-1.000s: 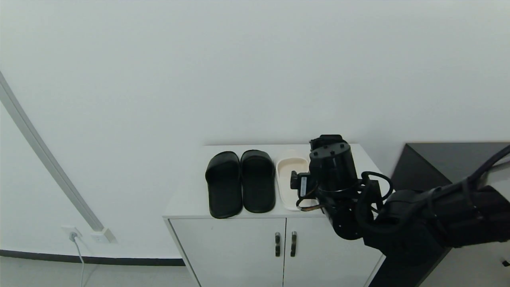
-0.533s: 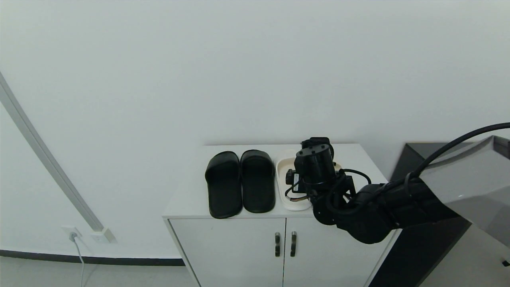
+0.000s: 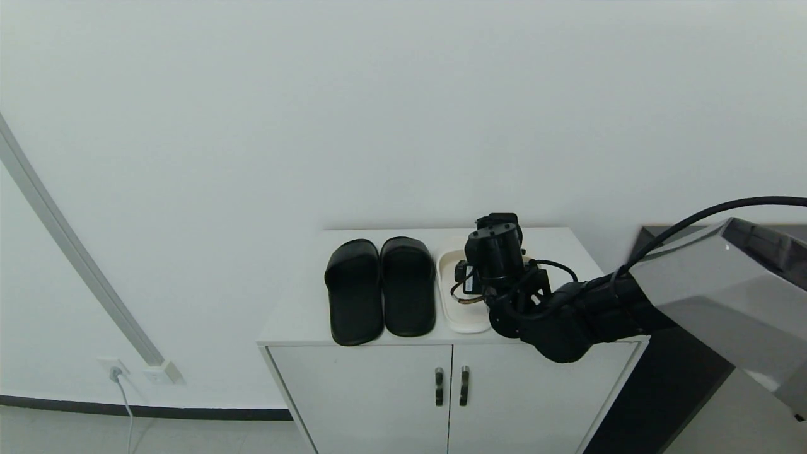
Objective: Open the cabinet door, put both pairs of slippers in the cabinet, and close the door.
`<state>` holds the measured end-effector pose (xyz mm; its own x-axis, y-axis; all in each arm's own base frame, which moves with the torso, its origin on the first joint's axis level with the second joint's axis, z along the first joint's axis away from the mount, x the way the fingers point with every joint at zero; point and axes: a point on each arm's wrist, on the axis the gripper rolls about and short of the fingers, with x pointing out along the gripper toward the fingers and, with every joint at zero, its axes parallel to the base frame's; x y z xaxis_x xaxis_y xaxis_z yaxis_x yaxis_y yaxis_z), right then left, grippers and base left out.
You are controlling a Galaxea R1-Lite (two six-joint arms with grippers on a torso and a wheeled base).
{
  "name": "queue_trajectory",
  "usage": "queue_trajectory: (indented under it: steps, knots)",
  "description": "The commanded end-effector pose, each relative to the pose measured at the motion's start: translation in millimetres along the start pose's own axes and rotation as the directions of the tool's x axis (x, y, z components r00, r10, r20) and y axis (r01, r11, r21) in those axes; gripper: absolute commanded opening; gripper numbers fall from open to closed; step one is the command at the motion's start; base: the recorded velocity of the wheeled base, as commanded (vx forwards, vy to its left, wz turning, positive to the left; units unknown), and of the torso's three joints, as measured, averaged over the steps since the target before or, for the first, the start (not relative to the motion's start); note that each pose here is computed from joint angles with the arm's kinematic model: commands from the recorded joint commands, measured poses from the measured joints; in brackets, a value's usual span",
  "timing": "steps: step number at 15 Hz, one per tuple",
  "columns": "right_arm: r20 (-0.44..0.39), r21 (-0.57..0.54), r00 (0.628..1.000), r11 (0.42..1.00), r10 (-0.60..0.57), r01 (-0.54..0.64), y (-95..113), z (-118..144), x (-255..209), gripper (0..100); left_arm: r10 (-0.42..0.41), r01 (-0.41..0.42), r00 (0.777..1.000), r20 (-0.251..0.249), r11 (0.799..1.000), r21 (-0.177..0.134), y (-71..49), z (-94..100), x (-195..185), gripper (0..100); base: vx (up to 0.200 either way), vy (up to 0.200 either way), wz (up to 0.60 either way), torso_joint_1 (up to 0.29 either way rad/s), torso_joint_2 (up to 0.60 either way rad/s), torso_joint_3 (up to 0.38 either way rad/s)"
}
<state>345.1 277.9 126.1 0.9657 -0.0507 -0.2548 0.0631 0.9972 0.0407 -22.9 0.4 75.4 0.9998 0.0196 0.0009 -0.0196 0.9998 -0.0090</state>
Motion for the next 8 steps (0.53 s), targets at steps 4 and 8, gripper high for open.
queue_trajectory:
  steps: [4,8]
  knots:
    - [0.010,0.010,1.000,1.000,-0.011,0.011,3.1,-1.5,15.3,100,0.000,0.000,1.000,-0.001,1.000,0.000,0.0,0.1,0.1,0,0.000,0.000,0.00,0.000,0.00,0.000]
    - [0.012,0.002,1.000,1.000,-0.009,0.009,4.5,-3.1,17.2,0,0.000,0.000,1.000,-0.001,1.000,0.000,0.0,0.1,0.1,0,0.000,0.000,0.00,0.000,0.00,0.000]
